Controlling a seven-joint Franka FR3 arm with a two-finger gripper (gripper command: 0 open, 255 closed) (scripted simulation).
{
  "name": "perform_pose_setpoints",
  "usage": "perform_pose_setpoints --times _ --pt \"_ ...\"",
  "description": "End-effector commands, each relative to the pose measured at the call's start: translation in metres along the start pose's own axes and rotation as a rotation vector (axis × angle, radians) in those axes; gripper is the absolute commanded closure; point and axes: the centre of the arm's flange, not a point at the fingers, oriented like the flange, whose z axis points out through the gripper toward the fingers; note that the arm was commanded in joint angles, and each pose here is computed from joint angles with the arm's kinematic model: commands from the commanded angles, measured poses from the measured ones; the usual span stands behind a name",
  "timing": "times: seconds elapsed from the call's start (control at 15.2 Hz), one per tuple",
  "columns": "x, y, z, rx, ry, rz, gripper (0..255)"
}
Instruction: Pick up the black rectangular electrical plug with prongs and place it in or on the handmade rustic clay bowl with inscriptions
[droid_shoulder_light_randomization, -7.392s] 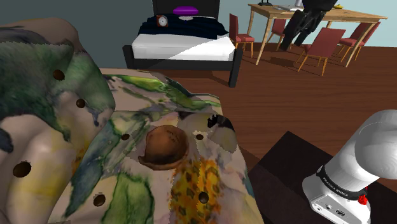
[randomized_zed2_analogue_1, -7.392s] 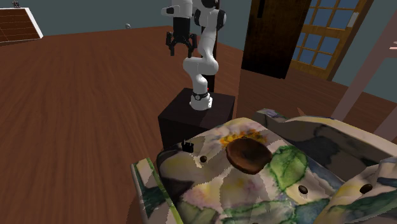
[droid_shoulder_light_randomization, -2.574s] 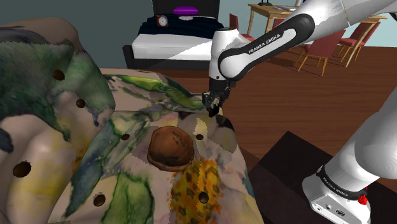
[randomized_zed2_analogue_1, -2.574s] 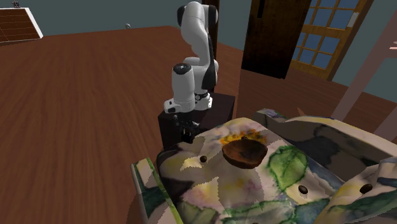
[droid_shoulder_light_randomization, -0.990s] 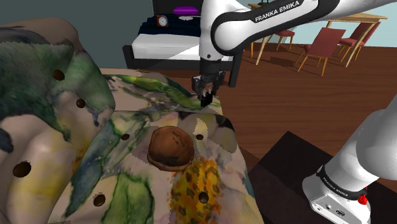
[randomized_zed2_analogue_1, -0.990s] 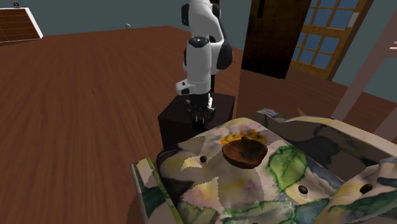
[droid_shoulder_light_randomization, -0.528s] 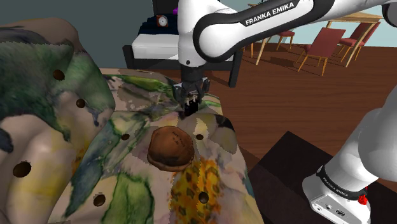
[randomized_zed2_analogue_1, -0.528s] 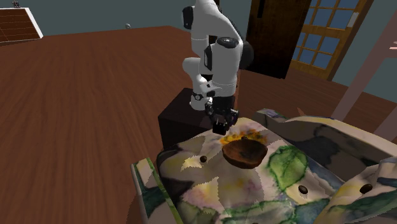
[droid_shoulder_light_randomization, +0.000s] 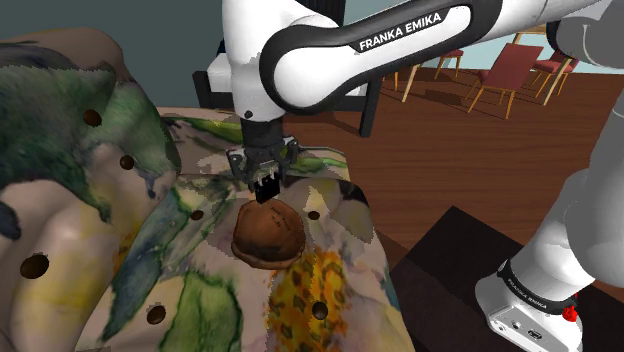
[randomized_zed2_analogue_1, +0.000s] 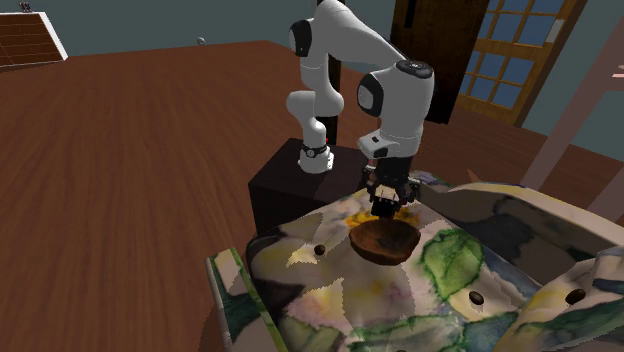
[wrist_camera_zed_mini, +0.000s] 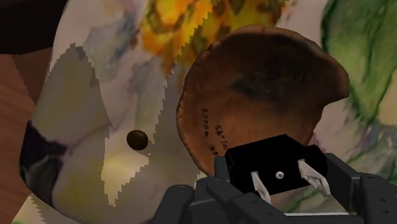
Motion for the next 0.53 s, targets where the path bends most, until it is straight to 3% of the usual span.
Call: perform_pose_setpoints --times 0.0,0.46 --pt "-0.007 -0.028 -0.002 0.0 0.001 0.002 255" --pt "-0.007 -0.028 0.035 0.0 0.001 0.002 255"
